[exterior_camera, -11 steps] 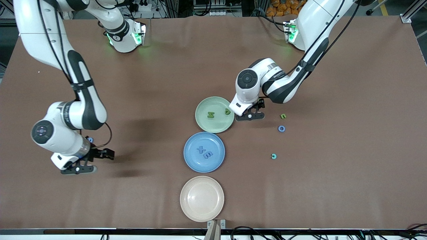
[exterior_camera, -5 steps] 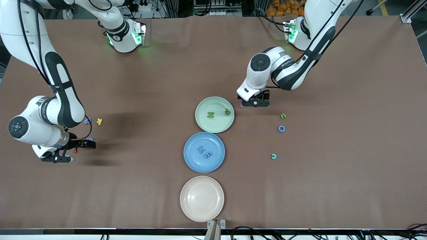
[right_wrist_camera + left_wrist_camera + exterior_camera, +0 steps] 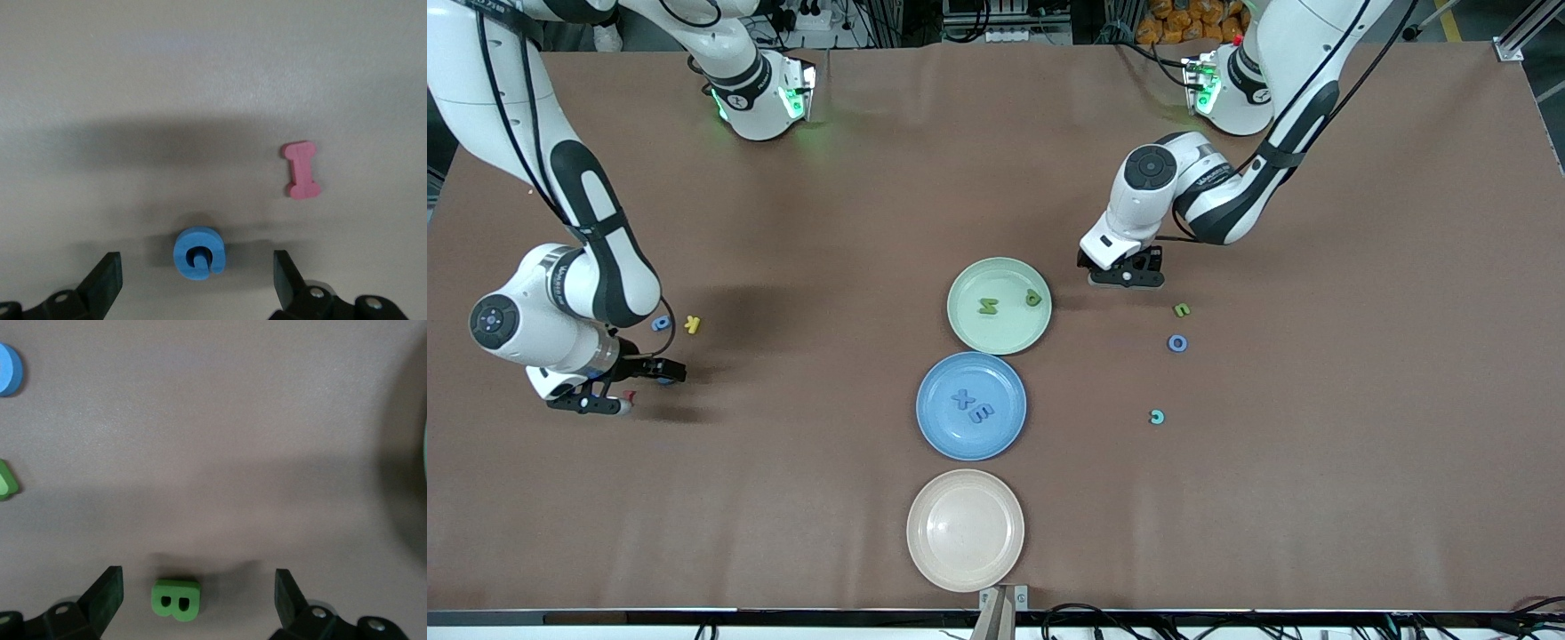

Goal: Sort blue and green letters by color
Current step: 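Grasp the blue G with the right gripper while the left gripper grasps green B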

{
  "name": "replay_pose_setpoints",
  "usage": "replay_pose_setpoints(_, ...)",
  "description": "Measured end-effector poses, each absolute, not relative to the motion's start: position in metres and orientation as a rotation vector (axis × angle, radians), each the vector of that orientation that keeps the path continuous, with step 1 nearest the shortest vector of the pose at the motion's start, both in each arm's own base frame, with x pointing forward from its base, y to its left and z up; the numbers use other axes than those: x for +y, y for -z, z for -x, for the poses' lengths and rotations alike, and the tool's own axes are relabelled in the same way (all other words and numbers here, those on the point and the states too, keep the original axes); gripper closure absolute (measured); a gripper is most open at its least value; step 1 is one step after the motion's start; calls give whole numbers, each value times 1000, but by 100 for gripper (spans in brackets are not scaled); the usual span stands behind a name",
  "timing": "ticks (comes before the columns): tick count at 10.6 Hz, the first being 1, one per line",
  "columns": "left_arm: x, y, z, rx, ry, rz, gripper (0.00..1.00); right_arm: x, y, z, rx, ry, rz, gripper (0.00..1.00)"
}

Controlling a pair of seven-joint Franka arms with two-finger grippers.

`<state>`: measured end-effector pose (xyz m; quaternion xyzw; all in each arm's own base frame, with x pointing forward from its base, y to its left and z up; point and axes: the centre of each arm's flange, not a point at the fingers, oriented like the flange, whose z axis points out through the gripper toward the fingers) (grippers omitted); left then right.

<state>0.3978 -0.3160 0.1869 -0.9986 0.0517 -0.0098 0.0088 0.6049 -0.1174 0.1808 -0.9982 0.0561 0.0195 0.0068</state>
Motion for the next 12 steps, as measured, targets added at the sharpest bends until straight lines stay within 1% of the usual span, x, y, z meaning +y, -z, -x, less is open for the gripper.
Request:
replay_pose_setpoints(1,-315,-186,-397,166,31,3117,0,-117,-176,-601,185,-54,3121,0)
replay_pose_setpoints(2,-314,-185,-397,170,35,3121,0,-117,-174,-599,192,-37,3120,5)
replay_pose_setpoints(5,-311,-179,-389,185,21,3124,0,-116,-173,-596,194,-20,3121,49)
replay_pose_setpoints(6,-310,-178,-388,186,16,3123,0,-116,-175,-597,194,-17,3121,60)
replay_pose_setpoints(7,-309,-177,-387,187,13,3122,0,-114,-176,-597,190,-18,3119,66)
replay_pose_setpoints(9,-308,-174,-384,188,2,3118,0,-101,-179,-602,158,0,3114,66)
replay_pose_setpoints(12,-306,-173,-382,202,1,3113,0,-63,-200,-622,205,37,3085,66)
